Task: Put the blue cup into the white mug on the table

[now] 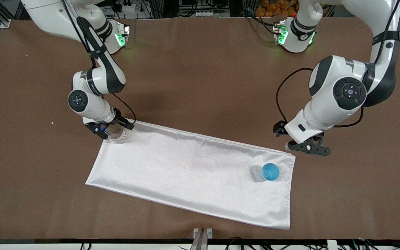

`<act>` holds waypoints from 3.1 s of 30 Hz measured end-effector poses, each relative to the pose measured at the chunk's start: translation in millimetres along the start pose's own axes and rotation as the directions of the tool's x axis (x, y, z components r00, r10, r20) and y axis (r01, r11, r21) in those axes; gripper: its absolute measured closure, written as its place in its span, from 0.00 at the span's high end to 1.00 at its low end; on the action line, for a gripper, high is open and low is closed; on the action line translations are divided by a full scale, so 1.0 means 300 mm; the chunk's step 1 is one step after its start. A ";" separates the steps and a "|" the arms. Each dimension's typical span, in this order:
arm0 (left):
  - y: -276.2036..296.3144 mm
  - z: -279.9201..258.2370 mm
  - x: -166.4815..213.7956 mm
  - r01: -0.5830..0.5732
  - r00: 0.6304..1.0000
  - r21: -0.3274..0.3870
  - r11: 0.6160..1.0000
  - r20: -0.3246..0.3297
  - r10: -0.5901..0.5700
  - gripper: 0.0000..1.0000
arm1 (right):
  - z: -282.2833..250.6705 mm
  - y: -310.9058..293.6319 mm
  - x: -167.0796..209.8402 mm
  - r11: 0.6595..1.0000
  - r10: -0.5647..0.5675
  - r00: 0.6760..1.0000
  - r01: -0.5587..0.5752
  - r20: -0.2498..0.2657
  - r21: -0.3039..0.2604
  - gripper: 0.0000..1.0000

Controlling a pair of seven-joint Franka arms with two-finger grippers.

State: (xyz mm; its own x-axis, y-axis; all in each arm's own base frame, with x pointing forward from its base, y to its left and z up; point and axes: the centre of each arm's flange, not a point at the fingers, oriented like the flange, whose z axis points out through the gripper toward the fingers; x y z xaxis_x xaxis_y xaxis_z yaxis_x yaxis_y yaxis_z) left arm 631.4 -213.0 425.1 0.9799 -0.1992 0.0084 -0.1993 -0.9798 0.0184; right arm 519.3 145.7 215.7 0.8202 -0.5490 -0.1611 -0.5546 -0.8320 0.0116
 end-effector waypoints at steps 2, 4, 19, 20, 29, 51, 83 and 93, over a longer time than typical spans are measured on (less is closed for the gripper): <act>0.001 0.028 0.010 -0.001 1.000 -0.002 1.000 -0.002 0.001 1.00 | 0.006 -0.001 0.003 1.000 -0.018 1.000 0.018 -0.013 -0.010 1.00; 0.003 0.054 0.020 -0.002 1.000 -0.004 1.000 -0.007 0.002 1.00 | 0.008 -0.001 0.005 0.999 -0.033 0.999 0.032 -0.023 -0.019 1.00; 0.059 0.277 0.073 -0.037 0.999 0.002 0.999 -0.023 0.037 1.00 | 0.003 0.009 0.022 0.996 -0.077 0.995 0.074 -0.058 -0.049 0.75; 0.060 0.292 0.075 -0.043 0.999 0.009 0.999 -0.024 0.043 1.00 | 0.002 0.009 0.023 0.996 -0.077 0.995 0.074 -0.060 -0.049 0.75; 0.104 0.404 0.091 -0.077 0.996 0.023 0.997 -0.033 0.078 1.00 | -0.004 0.006 0.028 0.996 -0.078 0.995 0.075 -0.068 -0.045 0.34; 0.173 0.490 0.138 -0.156 0.986 0.016 0.988 -0.062 0.157 1.00 | -0.064 -0.174 -0.107 1.000 -0.021 0.996 0.022 -0.083 0.017 0.19; 0.155 0.626 0.201 -0.363 0.922 0.037 0.931 -0.128 0.364 1.00 | -0.025 -0.532 -1.005 0.927 -0.373 0.927 0.374 -0.038 0.023 0.19; 0.142 0.688 0.198 -0.371 0.921 0.035 0.928 -0.113 0.372 0.83 | 0.039 -0.535 -1.122 0.902 -0.432 0.900 0.432 -0.049 -0.020 0.19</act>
State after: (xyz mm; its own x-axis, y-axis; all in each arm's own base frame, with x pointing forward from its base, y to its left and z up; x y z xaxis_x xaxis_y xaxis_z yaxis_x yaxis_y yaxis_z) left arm 682.2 -270.7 219.8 0.8280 -0.5460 0.1277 -0.5481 -0.8361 -0.0213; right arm 330.7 465.1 256.7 0.9852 -0.1386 -0.1012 -0.1432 -0.9889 -0.0393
